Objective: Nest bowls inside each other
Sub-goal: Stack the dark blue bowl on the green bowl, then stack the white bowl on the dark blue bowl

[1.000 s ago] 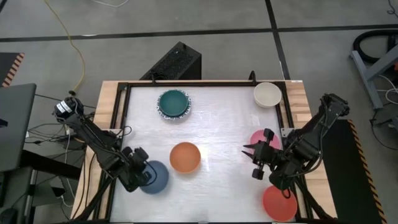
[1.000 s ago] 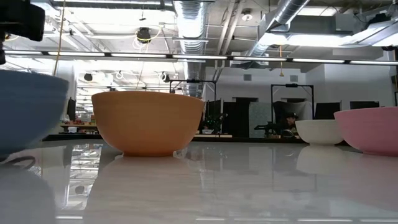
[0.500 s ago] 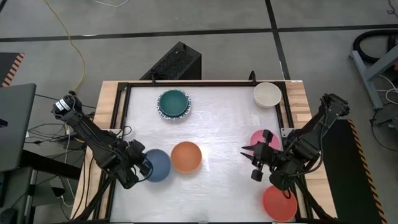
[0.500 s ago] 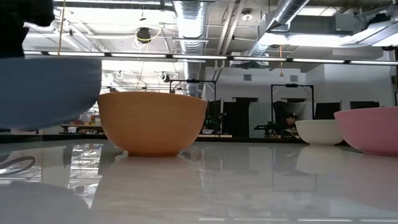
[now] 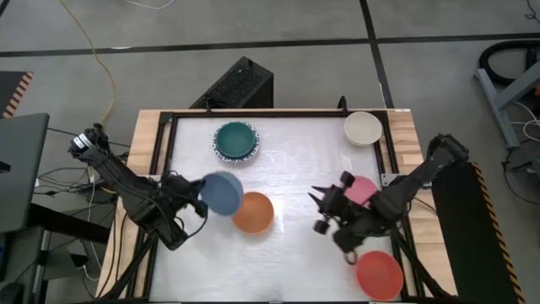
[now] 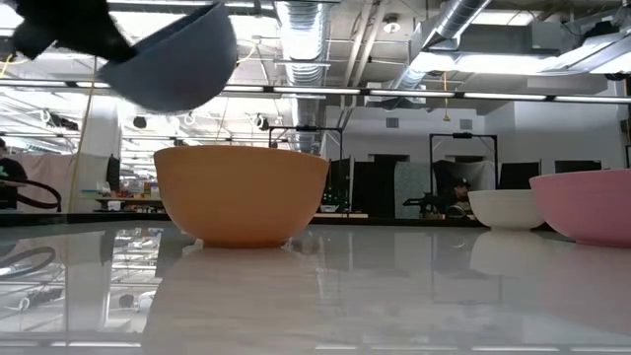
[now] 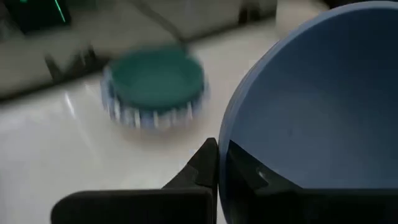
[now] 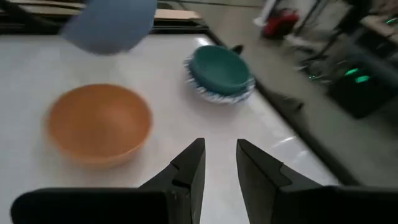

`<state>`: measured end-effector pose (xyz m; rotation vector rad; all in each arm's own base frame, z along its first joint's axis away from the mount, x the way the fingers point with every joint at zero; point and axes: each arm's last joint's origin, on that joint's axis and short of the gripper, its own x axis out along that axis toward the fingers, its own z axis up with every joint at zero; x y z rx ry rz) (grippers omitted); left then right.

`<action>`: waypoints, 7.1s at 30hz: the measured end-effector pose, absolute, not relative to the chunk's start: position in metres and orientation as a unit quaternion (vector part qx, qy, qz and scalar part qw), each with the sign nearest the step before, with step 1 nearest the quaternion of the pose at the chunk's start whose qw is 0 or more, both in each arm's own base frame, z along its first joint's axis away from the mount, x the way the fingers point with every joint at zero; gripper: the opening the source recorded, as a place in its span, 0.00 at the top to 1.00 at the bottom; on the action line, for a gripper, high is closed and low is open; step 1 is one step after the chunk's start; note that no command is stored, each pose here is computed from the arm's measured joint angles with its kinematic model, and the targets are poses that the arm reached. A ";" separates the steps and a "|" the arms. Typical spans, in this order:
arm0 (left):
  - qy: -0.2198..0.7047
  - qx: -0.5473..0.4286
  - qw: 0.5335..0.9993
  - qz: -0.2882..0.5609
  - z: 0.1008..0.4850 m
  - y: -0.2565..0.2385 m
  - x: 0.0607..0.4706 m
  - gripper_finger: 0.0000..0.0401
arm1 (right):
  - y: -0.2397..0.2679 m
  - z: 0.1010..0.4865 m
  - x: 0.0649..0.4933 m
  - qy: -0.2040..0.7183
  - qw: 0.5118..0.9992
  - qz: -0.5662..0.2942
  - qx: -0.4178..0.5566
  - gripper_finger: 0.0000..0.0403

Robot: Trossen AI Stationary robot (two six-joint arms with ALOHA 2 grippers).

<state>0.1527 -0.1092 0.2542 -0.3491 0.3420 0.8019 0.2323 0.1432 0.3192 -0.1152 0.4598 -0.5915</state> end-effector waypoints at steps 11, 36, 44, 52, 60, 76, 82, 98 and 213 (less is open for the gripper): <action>0.018 -0.011 0.887 0.462 0.266 -0.084 0.172 1.00 | 0.139 0.313 0.311 0.156 0.922 -0.320 -0.153 0.72; 0.054 0.082 0.825 0.556 0.264 -0.050 0.200 1.00 | 0.067 0.296 0.406 -0.049 0.919 -0.368 -0.132 0.72; 0.053 0.080 0.825 0.557 0.264 -0.050 0.201 1.00 | 0.057 0.295 0.409 -0.050 0.922 -0.367 -0.117 0.72; 0.053 0.079 0.825 0.557 0.266 -0.052 0.207 1.00 | 0.046 0.290 0.412 -0.040 0.923 -0.369 -0.099 0.72; 0.056 0.083 0.825 0.557 0.267 -0.053 0.209 1.00 | 0.031 0.281 0.415 -0.013 0.924 -0.375 -0.077 0.72; 0.105 0.111 0.831 0.535 0.270 -0.057 0.218 0.75 | 0.015 0.266 0.416 0.036 0.919 -0.389 -0.046 0.98; 0.144 0.129 0.846 0.497 0.275 -0.062 0.225 0.50 | 0.012 0.264 0.417 0.049 0.921 -0.383 -0.054 0.98; 0.136 0.117 0.907 0.381 0.326 -0.069 0.205 0.33 | -0.089 0.292 0.385 0.091 0.962 -0.228 0.117 0.98; 0.116 -0.090 0.989 0.003 0.317 -0.117 0.173 0.33 | -0.174 0.261 0.170 0.523 0.659 -0.488 0.232 0.56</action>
